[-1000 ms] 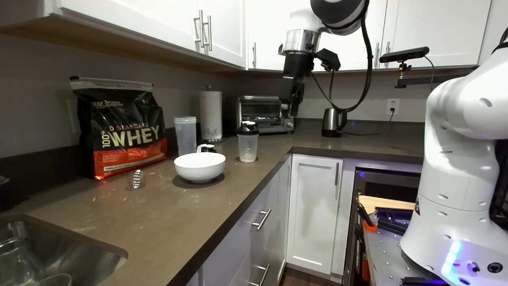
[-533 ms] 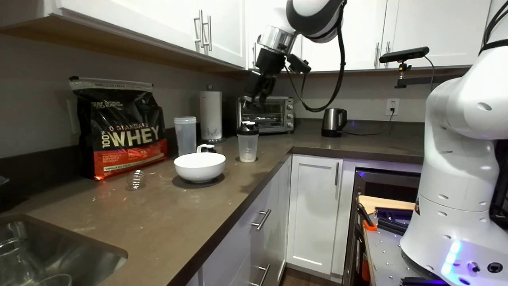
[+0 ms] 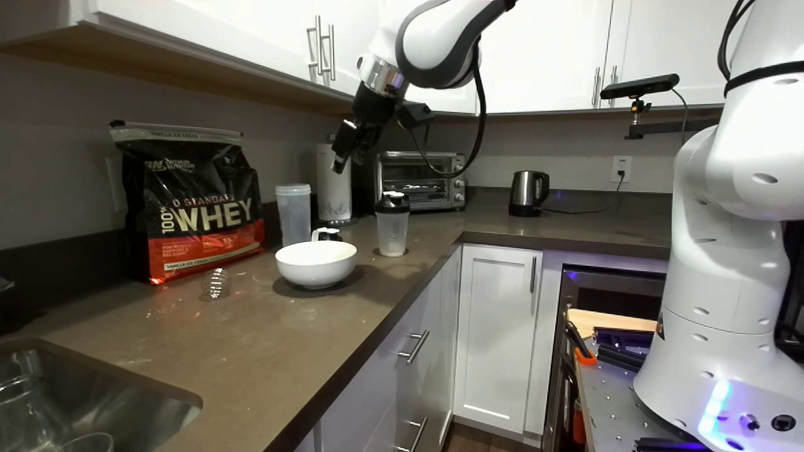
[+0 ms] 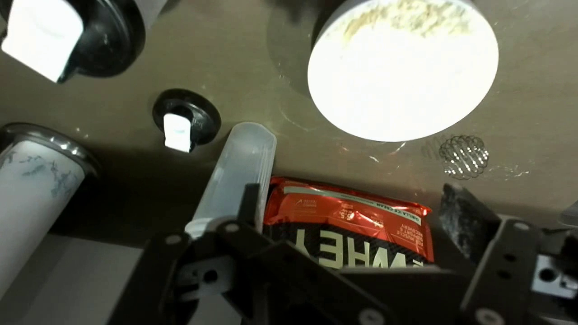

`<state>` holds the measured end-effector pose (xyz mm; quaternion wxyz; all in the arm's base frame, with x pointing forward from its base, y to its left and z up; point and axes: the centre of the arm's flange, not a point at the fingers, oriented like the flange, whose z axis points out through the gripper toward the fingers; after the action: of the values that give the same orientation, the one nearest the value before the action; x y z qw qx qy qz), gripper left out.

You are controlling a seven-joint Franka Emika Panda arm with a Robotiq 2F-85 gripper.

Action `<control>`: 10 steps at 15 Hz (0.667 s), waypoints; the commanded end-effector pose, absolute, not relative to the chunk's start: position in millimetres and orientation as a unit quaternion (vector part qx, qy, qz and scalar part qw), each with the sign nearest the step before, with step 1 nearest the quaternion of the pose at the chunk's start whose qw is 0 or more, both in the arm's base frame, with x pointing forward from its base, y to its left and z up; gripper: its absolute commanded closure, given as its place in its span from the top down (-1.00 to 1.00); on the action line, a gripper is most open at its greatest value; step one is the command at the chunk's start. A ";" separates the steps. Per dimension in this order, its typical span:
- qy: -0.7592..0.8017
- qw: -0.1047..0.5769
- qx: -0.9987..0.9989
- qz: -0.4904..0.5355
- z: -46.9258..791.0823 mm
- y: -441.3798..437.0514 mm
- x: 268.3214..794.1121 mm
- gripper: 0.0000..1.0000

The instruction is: Move the uncovered cup to the left

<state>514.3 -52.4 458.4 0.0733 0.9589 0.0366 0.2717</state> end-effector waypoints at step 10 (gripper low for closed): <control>0.076 0.163 0.930 0.320 449.2 -65.2 599.9 1.00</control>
<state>579.1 -64.4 454.9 0.1487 0.9372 0.0780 0.3056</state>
